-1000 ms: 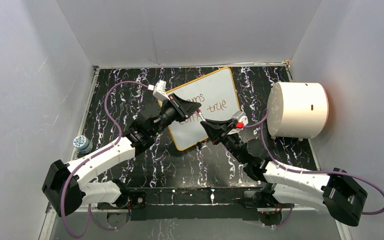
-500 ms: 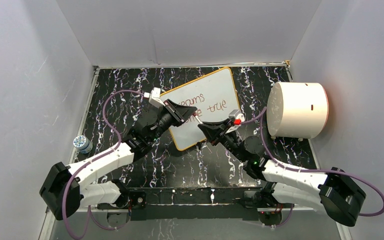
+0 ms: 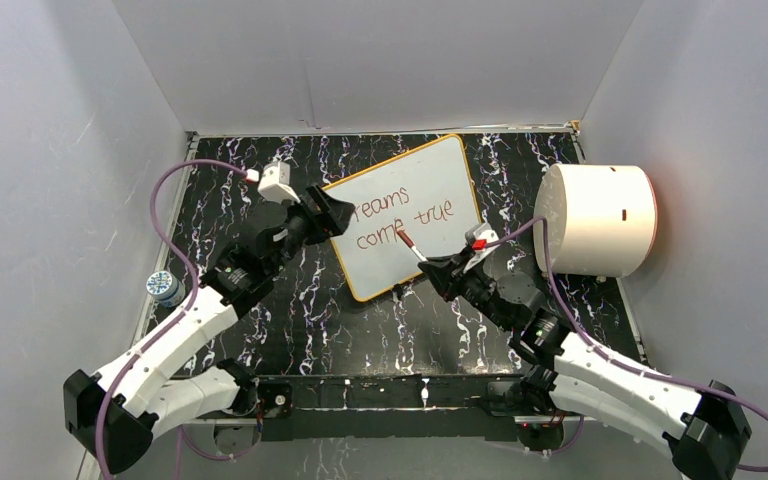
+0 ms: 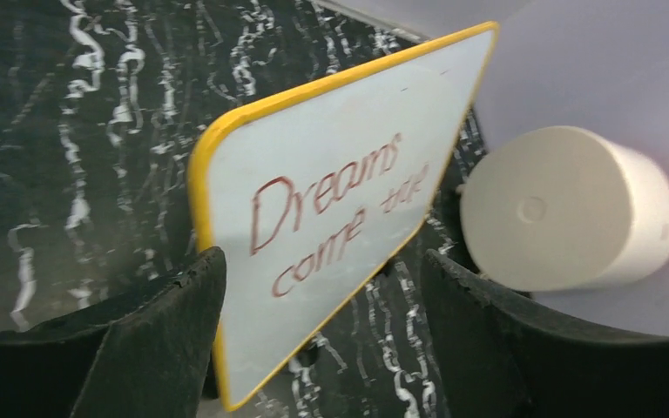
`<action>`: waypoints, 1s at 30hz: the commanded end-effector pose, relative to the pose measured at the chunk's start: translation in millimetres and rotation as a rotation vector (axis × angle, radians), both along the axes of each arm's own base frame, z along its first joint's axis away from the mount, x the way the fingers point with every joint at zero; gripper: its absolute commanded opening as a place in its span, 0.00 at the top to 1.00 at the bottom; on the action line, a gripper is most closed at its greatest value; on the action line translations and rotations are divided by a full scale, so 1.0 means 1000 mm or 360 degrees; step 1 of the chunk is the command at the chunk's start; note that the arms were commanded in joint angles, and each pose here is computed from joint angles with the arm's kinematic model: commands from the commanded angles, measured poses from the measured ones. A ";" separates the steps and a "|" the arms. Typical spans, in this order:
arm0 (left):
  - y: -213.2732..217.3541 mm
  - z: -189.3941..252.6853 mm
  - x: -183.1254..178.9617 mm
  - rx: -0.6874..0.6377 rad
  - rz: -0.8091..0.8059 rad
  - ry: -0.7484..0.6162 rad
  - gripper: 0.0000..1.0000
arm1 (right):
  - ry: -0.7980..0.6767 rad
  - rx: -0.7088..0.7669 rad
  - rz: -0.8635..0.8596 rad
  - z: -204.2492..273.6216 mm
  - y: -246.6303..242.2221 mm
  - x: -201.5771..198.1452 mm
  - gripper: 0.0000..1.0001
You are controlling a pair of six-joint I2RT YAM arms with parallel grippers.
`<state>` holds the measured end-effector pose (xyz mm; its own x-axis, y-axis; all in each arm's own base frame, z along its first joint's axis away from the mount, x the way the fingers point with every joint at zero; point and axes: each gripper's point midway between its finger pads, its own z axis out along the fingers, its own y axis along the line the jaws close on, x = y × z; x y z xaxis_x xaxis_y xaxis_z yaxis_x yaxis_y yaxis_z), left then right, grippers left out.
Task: Write a sentence on the whiteboard
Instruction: Place the whiteboard marker at the center of the board.
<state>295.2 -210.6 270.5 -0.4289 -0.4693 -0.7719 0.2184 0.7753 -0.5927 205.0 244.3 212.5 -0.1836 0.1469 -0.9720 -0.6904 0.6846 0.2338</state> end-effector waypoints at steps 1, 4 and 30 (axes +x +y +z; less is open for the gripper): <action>0.050 0.001 -0.009 0.0274 0.0191 -0.0040 0.19 | 0.0235 -0.0197 -0.0062 -0.037 -0.019 -0.010 1.00; 0.076 -0.004 -0.020 0.0379 0.0296 -0.0026 0.13 | 0.0456 -0.0277 -0.0120 -0.071 -0.032 -0.020 1.00; 0.128 -0.028 -0.086 0.0555 0.0235 -0.0210 0.06 | 0.1050 -0.0353 -0.0452 -0.161 -0.070 -0.047 0.53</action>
<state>218.1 -79.7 232.1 -0.2586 -0.2603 -0.9303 0.0843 0.9533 -0.2901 147.7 171.9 24.4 -0.7579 0.0272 -0.6518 -0.2669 0.8988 0.3477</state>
